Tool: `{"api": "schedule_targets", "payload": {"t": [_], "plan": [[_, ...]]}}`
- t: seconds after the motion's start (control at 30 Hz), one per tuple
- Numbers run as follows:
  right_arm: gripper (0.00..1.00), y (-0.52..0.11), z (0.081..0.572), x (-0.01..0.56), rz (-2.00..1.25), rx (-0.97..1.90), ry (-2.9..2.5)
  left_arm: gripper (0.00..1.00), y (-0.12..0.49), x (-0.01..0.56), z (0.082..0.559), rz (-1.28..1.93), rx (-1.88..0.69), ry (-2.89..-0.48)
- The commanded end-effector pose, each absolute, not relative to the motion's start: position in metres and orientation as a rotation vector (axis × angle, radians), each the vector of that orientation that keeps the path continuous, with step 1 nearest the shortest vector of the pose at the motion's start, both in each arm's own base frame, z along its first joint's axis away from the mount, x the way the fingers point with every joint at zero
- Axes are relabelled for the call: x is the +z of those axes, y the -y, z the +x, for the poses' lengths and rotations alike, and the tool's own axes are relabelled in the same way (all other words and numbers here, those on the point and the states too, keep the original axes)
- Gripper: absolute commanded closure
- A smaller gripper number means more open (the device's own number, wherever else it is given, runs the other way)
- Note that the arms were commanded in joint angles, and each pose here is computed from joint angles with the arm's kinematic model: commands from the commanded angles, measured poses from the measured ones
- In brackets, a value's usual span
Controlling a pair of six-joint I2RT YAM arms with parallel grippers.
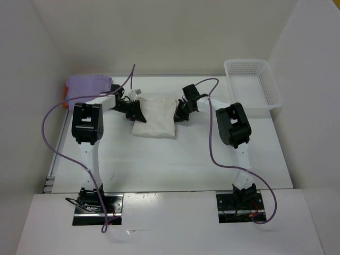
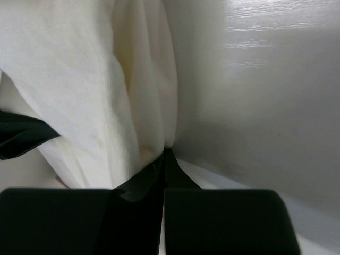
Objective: Fold and stack the t-shirts
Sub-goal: Put the neatly folded tshirt into the corner of the board with the left arm
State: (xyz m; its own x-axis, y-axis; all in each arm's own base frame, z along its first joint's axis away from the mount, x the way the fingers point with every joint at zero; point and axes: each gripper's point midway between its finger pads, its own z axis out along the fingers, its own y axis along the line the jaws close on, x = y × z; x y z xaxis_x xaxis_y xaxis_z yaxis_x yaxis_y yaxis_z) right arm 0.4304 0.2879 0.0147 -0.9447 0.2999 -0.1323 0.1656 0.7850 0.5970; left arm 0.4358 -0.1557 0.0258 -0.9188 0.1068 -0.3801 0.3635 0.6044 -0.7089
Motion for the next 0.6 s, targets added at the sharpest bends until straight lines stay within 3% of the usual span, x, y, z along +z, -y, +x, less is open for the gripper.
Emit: {"api": "schedule_targets", "payload": {"t": [0.0, 0.07, 0.23, 0.37, 0.57], "plan": [[0.99, -0.287, 0.415, -0.028, 0.353, 0.788, -2.849, 0.86, 0.164, -0.014, 0.405, 0.412, -1.288, -2.652], [0.99, -0.287, 0.415, -0.028, 0.353, 0.788, -2.849, 0.99, 0.165, -0.013, 0.403, 0.420, -1.304, -2.648], [0.99, -0.284, 0.411, -0.025, 0.323, 0.783, -2.849, 1.00, 0.158, 0.013, 0.414, 0.461, -1.287, -2.566], [0.99, -0.271, 0.406, -0.010, 0.326, 0.758, -2.827, 1.00, 0.127, 0.040, 0.448, 0.517, -0.875, -2.564], [0.99, -0.235, 0.404, 0.021, 0.370, 0.705, -2.762, 1.00, 0.082, 0.079, 0.480, 0.539, -0.465, -2.525]]}}
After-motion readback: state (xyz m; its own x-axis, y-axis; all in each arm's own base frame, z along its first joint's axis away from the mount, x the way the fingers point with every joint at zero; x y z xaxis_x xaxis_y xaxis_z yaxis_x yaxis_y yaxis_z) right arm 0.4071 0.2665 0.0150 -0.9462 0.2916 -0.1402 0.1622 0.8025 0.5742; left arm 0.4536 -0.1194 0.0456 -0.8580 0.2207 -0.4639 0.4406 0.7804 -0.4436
